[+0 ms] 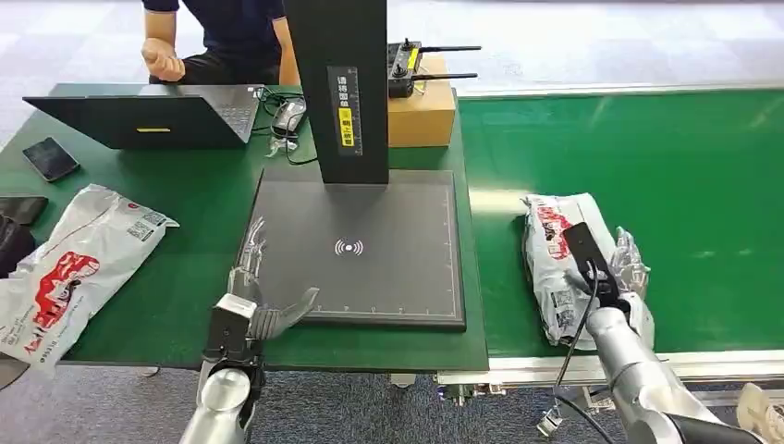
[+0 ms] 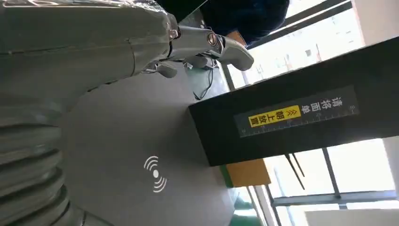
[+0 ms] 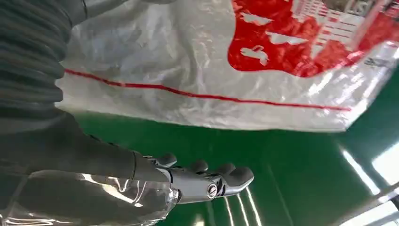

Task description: Moved the parcel from conveyor to table for the left to box.

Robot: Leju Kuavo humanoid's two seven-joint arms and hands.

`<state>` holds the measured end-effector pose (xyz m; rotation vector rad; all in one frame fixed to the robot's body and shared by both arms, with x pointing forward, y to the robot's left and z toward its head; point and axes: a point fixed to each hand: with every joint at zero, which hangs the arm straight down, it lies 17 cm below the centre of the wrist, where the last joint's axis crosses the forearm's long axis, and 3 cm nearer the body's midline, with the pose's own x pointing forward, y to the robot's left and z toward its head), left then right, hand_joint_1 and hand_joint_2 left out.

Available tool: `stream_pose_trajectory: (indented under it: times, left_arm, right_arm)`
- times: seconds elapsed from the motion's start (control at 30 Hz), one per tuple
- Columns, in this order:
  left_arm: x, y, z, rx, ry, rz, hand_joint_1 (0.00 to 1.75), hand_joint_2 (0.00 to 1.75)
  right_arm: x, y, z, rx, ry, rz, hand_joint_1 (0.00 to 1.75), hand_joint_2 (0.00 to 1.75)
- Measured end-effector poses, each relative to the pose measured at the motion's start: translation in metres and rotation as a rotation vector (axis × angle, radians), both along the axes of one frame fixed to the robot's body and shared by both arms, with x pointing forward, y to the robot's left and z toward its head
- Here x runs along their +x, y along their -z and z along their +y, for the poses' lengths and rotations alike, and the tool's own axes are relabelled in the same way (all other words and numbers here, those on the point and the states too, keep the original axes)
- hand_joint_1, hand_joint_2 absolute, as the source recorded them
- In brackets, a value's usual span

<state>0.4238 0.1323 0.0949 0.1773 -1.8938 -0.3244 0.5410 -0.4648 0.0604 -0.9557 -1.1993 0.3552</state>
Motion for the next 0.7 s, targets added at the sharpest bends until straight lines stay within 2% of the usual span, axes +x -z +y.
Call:
stream_pose_trajectory:
  times: [0.7]
  left_arm:
    - [-0.005,0.010,0.002,0.006,-0.014,0.029,0.00,1.75]
  right_arm:
    - [-0.011,0.067,0.047,-0.084,-0.156,0.427,0.00,1.75]
